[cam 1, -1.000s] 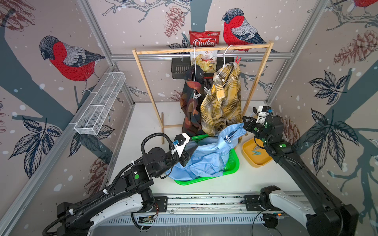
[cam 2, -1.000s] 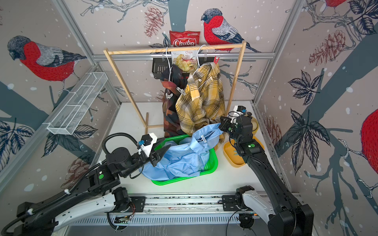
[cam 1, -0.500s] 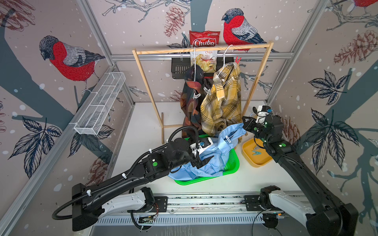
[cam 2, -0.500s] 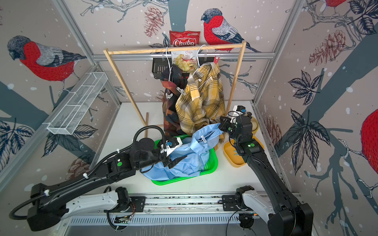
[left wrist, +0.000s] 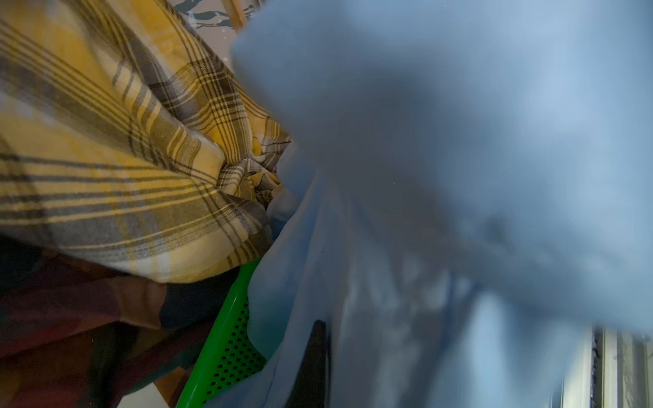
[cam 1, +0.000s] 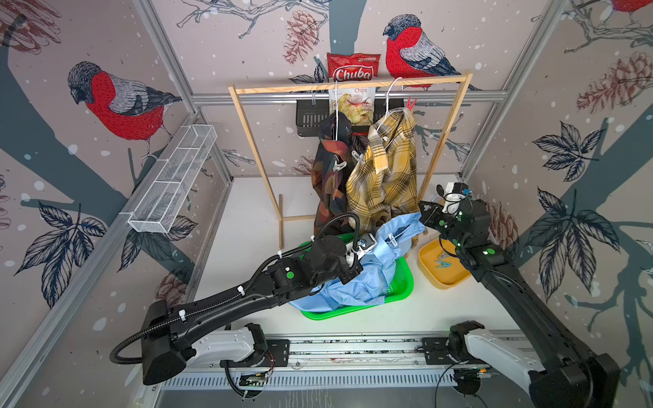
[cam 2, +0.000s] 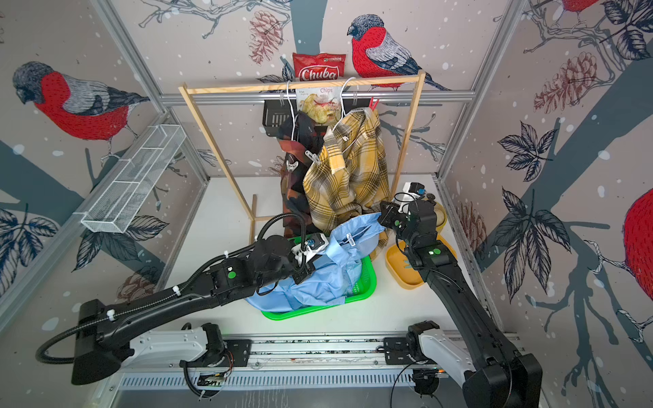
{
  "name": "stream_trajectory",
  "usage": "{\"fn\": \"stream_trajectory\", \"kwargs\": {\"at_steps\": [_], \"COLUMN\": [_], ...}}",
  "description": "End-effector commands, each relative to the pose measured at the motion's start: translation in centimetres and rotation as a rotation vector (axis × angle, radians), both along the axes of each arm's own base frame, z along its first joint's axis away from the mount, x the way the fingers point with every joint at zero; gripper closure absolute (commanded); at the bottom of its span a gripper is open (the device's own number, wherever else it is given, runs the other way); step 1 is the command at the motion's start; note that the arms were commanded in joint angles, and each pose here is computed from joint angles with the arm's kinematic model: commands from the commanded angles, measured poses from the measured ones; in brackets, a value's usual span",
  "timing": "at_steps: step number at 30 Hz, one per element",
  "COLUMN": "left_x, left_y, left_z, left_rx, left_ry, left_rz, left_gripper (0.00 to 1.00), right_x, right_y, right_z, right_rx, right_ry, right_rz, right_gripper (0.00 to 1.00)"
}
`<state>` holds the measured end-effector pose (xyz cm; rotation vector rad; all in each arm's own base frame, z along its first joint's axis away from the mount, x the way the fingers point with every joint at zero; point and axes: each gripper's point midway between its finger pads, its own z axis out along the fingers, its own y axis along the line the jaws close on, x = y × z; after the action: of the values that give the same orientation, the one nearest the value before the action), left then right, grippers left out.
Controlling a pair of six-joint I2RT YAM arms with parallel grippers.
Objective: Remove the clothespins securing long-sleeve shirts to the hanger
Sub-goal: Remove the long-sleeve shirt from the hanger.
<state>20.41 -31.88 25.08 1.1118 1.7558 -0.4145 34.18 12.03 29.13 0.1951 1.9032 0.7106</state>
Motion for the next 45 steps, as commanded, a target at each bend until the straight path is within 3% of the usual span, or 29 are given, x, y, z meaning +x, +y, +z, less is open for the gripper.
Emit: {"fn": "stream_trajectory", "kwargs": {"at_steps": [1,5,11,22,25,27,29,37,45], "left_x": [1.6,2.2,3.7,4.1,3.6,2.5,1.1,-3.8,-1.7], "left_y": [1.6,3.9,8.3,6.6,6.0,5.5,5.3,4.2,0.0], "left_z": [1.0,2.0,2.6,-1.7,-0.1,1.6,3.2,8.1,7.6], "left_rx": [-0.123,-0.298,-0.448,-0.314,-0.323,-0.324,-0.309,-0.277,-0.164], "left_ry": [0.023,0.032,0.058,0.159,0.135,0.098,0.072,0.007,0.024], "left_rz": [0.183,0.301,0.450,0.439,0.375,0.277,0.183,-0.095,-0.093], "left_gripper": [1.00,1.00,1.00,1.00,0.53,0.35,0.25,0.17,0.29], "right_x": [0.1,0.2,0.2,0.0,-0.2,-0.2,-0.1,-0.1,-0.2], "right_y": [-0.1,-0.9,-1.8,0.4,1.3,1.7,2.2,3.8,4.4], "right_z": [1.0,0.8,0.5,1.2,0.7,0.3,0.2,0.0,-0.6], "right_rx": [0.026,0.032,0.052,0.085,0.081,0.079,0.077,0.054,0.050], "right_ry": [-0.032,-0.020,-0.012,-0.011,-0.003,0.004,0.006,0.008,0.021], "right_rz": [-0.006,-0.035,-0.053,0.030,0.044,0.050,0.057,0.075,0.083], "right_gripper": [1.00,1.00,1.00,1.00,1.00,1.00,1.00,1.00,1.00]}}
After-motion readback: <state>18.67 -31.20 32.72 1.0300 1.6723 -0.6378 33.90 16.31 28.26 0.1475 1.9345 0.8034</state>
